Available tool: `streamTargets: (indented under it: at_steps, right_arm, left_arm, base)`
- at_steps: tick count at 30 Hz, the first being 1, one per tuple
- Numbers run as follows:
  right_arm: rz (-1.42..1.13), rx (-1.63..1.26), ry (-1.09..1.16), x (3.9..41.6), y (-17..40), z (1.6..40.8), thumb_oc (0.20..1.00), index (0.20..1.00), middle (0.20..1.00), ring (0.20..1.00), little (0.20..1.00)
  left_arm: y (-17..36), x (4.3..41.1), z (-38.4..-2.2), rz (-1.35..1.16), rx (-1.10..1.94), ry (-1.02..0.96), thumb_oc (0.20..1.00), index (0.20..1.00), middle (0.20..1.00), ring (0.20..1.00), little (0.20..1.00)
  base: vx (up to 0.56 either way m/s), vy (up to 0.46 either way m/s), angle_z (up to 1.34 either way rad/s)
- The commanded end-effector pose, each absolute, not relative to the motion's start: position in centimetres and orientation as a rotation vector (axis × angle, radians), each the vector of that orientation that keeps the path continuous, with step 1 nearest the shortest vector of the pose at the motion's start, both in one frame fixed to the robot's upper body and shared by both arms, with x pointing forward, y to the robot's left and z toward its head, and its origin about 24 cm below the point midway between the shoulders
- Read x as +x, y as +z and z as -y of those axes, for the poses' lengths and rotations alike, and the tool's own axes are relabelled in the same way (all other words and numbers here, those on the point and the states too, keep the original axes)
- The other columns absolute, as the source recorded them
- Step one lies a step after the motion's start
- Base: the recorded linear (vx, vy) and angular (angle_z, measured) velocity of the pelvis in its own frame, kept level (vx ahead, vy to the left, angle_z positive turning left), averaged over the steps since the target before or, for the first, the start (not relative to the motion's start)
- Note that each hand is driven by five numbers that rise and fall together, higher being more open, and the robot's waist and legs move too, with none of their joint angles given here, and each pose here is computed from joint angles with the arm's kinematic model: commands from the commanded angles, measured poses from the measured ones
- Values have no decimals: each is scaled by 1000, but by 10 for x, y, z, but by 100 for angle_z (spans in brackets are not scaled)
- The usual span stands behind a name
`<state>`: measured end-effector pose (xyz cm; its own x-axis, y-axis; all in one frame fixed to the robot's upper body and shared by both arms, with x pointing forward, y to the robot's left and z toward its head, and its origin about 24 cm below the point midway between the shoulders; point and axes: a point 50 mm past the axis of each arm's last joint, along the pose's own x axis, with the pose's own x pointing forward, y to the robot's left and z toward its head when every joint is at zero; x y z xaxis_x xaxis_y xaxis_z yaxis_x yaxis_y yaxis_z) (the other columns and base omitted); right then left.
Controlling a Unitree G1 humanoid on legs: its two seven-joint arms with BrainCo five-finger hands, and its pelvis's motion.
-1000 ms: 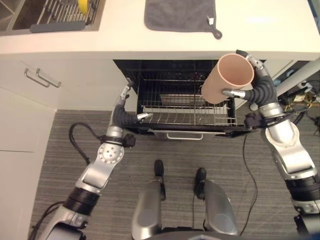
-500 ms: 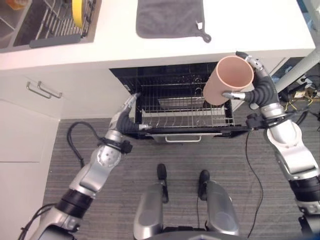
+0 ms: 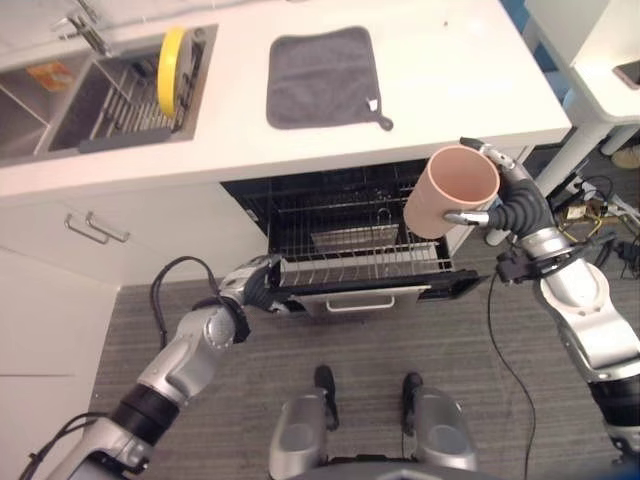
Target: Place the dishes in the dishwasher.
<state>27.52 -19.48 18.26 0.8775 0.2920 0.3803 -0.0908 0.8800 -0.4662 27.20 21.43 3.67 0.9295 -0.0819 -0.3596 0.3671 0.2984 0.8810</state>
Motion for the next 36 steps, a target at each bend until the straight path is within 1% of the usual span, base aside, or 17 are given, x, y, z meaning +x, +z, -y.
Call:
streamTargets:
  at_steps: [1, 5, 9, 10, 13, 14, 15, 16, 17, 21, 28, 34, 36]
  right_arm:
    - [558, -413, 254, 260, 199, 189, 200, 200, 200, 200, 200]
    - [509, -395, 287, 255, 187, 186, 200, 200, 200, 200, 200]
    - [474, -381, 316, 253, 179, 184, 200, 200, 200, 200, 200]
    - [460, -371, 330, 251, 175, 182, 200, 200, 200, 200, 200]
    - [446, -366, 342, 250, 172, 181, 200, 200, 200, 200, 200]
    - [445, -372, 339, 248, 170, 181, 200, 200, 200, 200, 200]
    - [453, -377, 307, 245, 168, 184, 200, 200, 200, 200, 200]
    - [462, -371, 236, 235, 162, 192, 200, 200, 200, 200, 200]
    - [471, -366, 161, 225, 155, 200, 200, 200, 200, 200, 200]
    - [499, -366, 58, 225, 160, 211, 200, 200, 200, 200, 200]
    - [517, -375, 41, 232, 169, 210, 200, 200, 200, 200, 200]
    - [490, -376, 56, 232, 168, 211, 200, 200, 200, 200, 200]
    - [519, -373, 53, 237, 172, 209, 200, 200, 200, 200, 200]
  left_arm:
    - [24, 261, -224, -319, 1351, -278, 1000, 1000, 1000, 1000, 1000]
    - [3, 256, -228, -401, 1376, -276, 1000, 1000, 1000, 1000, 1000]
    - [-22, 244, -227, -501, 1362, -334, 1000, 1000, 1000, 1000, 1000]
    - [-37, 236, -226, -564, 1338, -364, 1000, 1000, 1000, 1000, 1000]
    - [-47, 232, -222, -564, 1291, -378, 1000, 1000, 1000, 1000, 1000]
    - [-42, 235, -214, -441, 1178, -304, 1000, 1000, 1000, 1000, 1000]
    - [-22, 244, -206, -254, 999, -157, 1000, 1000, 1000, 1000, 1000]
    - [19, 248, -210, -9, 743, 41, 1000, 1000, 1000, 1000, 1000]
    - [53, 239, -222, 181, 546, 205, 1000, 1000, 1000, 1000, 1000]
    - [95, 229, -231, 360, 395, 380, 1000, 1000, 1000, 1000, 1000]
    - [111, 234, -227, 425, 344, 419, 1000, 1000, 1000, 1000, 1000]
    - [111, 239, -219, 399, 443, 334, 1000, 1000, 1000, 1000, 1000]
    - [115, 248, -216, 404, 496, 297, 1000, 1000, 1000, 1000, 1000]
  base:
    - [223, -27, -6]
    - [193, -27, -10]
    - [157, -8, -9]
    - [173, -9, 0]
    - [88, 13, -4]
    - [6, 42, -7]
    - [-71, 57, -2]
    - [-213, 36, -1]
    - [-254, 10, 12]
    - [-198, -1, 63]
    - [-40, 35, 4]
    - [44, -3, -1]
    - [-145, -105, -2]
